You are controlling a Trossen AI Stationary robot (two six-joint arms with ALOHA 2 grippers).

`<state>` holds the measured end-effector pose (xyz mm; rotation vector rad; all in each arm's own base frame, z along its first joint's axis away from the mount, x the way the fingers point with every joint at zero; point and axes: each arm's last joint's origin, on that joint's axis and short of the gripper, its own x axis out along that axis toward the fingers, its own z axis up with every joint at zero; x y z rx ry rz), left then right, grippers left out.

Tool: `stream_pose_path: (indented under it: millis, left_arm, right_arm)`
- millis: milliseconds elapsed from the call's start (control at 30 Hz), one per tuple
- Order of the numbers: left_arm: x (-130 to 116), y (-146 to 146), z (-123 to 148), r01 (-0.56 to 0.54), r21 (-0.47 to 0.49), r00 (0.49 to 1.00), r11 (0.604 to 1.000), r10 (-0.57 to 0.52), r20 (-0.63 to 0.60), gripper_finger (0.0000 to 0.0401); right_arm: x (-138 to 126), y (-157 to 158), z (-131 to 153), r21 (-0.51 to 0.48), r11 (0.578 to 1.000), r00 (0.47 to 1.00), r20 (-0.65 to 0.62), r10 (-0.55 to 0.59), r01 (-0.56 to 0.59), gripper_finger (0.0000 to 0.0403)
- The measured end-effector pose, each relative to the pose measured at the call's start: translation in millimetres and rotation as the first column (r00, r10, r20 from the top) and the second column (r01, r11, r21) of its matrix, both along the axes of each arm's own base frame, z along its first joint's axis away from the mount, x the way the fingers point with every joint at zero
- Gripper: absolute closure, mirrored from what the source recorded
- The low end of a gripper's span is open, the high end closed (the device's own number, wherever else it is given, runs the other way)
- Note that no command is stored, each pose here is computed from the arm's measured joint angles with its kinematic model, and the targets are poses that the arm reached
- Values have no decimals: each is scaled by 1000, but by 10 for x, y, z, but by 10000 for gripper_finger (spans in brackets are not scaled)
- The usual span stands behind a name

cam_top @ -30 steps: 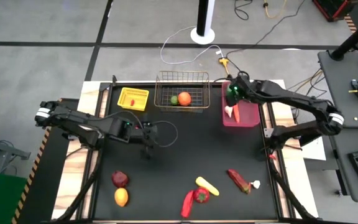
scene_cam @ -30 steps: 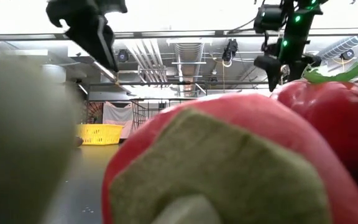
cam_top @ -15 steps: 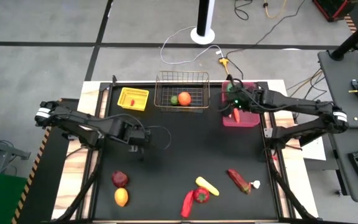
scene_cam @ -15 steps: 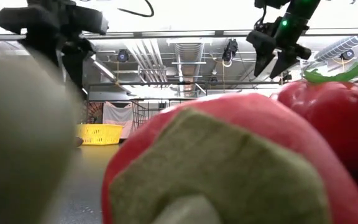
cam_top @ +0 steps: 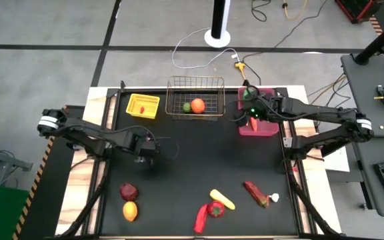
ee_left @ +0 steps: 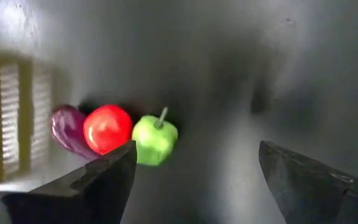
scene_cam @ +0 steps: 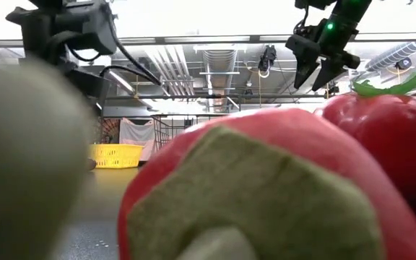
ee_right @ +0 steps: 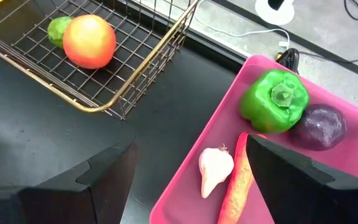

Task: Sort produce into baskets
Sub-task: Put the small green chili pepper into the yellow bin

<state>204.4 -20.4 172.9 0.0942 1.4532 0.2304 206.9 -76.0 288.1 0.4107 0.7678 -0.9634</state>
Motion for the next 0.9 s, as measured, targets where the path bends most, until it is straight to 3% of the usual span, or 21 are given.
stream_pose_path:
  millis: [500,900]
  left_arm:
    - [36,257,5,-176,-11,984,984,176,37,86]
    - [43,260,-184,-202,-2,979,979,202,-19,86]
  right_arm:
    - [1,0,-1,-4,1000,1000,-7,7,-7,110]
    - [11,-4,6,-17,999,1000,-9,27,-27,110]
